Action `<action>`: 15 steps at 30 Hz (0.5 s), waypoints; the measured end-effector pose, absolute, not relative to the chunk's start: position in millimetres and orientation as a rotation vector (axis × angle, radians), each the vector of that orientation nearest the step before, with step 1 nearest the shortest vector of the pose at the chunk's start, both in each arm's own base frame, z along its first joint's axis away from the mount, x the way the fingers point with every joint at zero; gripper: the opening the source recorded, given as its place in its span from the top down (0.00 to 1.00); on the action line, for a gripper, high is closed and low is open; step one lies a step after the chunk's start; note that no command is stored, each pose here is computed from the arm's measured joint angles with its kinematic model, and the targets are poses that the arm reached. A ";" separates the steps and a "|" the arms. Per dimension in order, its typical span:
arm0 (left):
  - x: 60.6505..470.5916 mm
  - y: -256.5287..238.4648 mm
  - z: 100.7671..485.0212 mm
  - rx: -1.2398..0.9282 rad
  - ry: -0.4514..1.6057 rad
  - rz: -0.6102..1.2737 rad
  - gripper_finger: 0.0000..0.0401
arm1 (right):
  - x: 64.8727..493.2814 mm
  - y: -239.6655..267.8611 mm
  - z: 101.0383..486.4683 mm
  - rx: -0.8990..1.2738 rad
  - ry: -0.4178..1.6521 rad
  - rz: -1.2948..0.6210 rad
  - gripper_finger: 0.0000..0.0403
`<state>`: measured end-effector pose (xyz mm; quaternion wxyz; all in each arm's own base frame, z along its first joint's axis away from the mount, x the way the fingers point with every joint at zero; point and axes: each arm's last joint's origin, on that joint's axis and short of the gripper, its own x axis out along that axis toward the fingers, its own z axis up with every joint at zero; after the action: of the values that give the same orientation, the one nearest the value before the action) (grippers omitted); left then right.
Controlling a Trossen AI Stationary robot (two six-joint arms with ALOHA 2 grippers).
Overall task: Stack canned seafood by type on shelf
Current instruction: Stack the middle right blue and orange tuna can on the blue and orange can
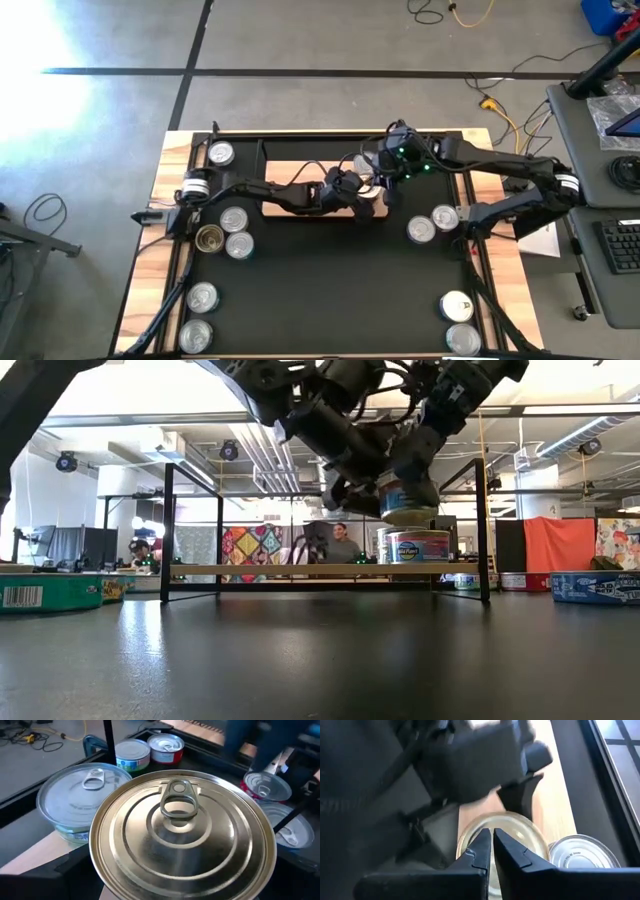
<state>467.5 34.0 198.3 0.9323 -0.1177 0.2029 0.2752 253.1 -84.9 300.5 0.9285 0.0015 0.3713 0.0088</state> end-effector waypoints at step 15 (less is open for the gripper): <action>478.2 35.7 183.4 -0.225 0.442 0.602 0.03 | 279.1 -102.3 263.4 -0.033 1.040 -0.017 0.97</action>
<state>478.2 35.7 183.4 0.9249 -0.1096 0.2156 0.2934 279.1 -102.3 263.4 0.8676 -0.0159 0.4969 -0.0083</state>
